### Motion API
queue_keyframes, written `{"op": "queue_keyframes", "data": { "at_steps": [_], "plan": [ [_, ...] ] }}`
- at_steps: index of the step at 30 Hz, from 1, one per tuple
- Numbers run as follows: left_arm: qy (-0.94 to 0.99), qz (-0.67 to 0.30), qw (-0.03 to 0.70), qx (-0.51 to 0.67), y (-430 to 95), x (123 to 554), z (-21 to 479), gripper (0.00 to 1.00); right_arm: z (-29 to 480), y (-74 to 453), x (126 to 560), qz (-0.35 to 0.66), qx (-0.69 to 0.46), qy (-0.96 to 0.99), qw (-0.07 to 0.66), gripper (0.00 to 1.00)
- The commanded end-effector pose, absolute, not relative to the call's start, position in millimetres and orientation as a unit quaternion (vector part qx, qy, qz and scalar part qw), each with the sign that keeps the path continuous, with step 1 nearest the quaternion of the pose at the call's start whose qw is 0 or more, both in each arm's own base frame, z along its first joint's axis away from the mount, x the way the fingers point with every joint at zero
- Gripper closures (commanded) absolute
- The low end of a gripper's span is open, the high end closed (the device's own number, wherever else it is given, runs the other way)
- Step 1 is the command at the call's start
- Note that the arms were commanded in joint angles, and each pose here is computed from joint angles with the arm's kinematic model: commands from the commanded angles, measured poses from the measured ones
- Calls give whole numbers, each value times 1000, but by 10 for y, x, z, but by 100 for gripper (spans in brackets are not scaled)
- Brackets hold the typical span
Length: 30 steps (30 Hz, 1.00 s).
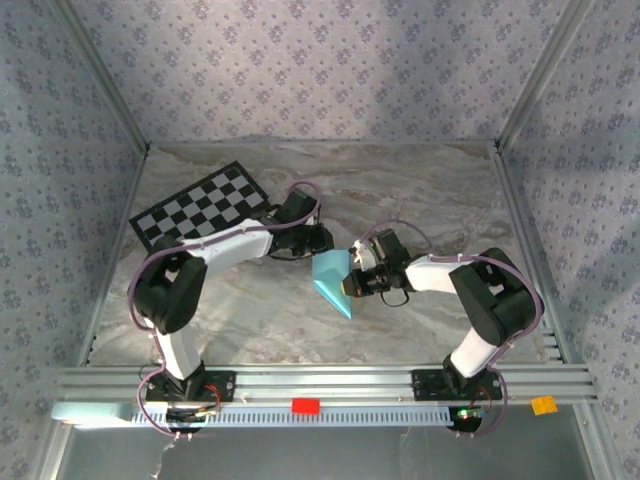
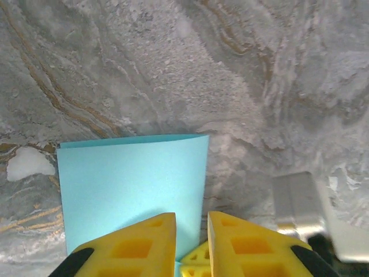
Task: Fold a paper plane with a square sheet of paper (pick it up from the middle)
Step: Third fold the triangle at the center of the table.
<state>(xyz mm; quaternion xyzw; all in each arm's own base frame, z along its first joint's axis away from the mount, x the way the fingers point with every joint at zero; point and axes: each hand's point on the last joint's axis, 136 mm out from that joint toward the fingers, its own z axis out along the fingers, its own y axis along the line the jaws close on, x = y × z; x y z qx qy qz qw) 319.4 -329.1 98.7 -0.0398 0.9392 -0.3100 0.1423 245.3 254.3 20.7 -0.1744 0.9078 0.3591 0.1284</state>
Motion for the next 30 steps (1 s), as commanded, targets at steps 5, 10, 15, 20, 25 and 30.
{"op": "queue_keyframes", "data": {
  "at_steps": [5,10,15,20,25,30],
  "plan": [
    [905,-392,152,-67,-3355,2760,1059,92,73,2470,2399,333,-171,921,107,100],
    [885,-436,140,-89,-3479,2544,933,100,73,2449,2390,332,-169,922,109,100],
    [885,-435,128,-102,-3529,2428,755,100,59,2422,2379,331,-166,923,107,100],
    [889,-427,124,-108,-3516,2385,665,100,55,2414,2367,330,-167,923,107,100],
    [892,-420,120,-115,-3458,2342,595,100,47,2405,2369,329,-166,924,107,100],
    [893,-419,112,-119,-3445,2303,544,100,39,2395,2364,328,-164,924,107,100]
  ]
}}
